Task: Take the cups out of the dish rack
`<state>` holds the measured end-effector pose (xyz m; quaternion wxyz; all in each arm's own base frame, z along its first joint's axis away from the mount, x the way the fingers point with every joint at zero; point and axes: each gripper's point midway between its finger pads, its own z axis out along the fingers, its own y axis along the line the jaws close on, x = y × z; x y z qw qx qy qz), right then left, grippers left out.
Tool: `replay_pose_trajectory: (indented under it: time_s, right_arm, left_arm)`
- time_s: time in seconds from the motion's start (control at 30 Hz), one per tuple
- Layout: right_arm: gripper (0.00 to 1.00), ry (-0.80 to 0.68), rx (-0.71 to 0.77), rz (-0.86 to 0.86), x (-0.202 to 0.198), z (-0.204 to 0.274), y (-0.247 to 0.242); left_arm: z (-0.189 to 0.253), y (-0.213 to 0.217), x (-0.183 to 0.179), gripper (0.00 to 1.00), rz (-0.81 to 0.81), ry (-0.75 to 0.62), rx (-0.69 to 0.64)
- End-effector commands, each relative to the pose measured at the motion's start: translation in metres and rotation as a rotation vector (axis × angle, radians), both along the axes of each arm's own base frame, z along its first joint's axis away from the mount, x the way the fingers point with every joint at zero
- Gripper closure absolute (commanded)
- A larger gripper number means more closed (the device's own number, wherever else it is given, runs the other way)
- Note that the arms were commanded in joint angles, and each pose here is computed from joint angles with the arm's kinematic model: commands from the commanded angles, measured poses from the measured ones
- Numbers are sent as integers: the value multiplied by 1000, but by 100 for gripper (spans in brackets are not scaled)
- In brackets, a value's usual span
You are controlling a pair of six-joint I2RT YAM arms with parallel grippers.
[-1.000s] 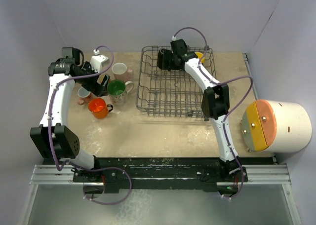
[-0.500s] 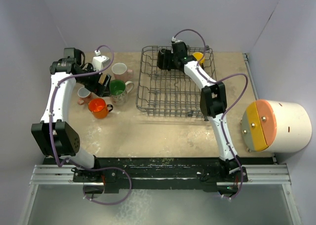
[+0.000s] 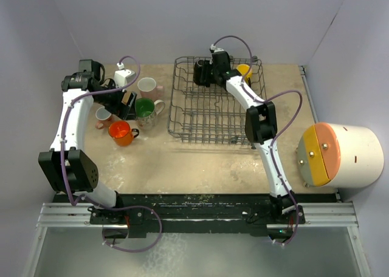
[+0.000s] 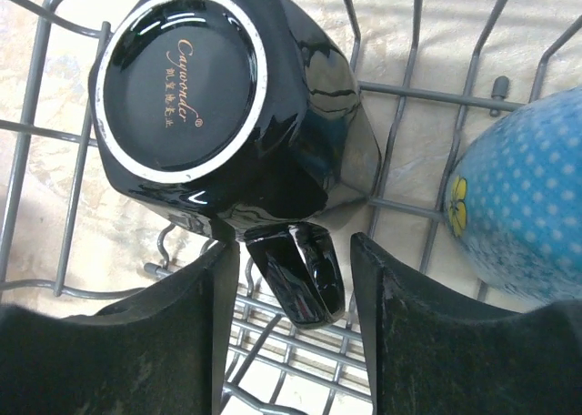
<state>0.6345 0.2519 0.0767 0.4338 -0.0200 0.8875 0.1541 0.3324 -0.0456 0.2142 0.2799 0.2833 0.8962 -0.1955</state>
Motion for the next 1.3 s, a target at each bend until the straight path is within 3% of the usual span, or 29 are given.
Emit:
replay_pose_trajectory:
  time_s: [0.0,0.17,0.33,0.63,0.83,1.03,1.13,1.27]
  right_arm:
    - [47,-76,20,18,13,21,3]
    - [56,-109,-18,12,16,23,-1]
    - [79,-120,-34,17,13,31,0]
    - [100,-286,-124,31,5,98,14]
    - [100,-396,-114,20,-9,166,21]
    - [100,-431,-83,22,-47,216,32]
    - [100,-390,-2,51,-78,229,45]
    - [100,-293,219,123,-135,250,61]
  left_arm:
    - [19,-4,5,6,-12,-54,-33]
    - [18,-7,4,8,-12,-37,-50]
    - [17,-6,5,10,-12,-37,-49]
    - [17,-9,0,9,-23,-32,-62]
    - [23,-7,-3,0,-50,-67,-36]
    - [39,-6,-1,1,-69,-187,-12]
    - [42,-8,0,1,-95,-230,-14]
    - [49,-17,3,1,-118,-270,-64]
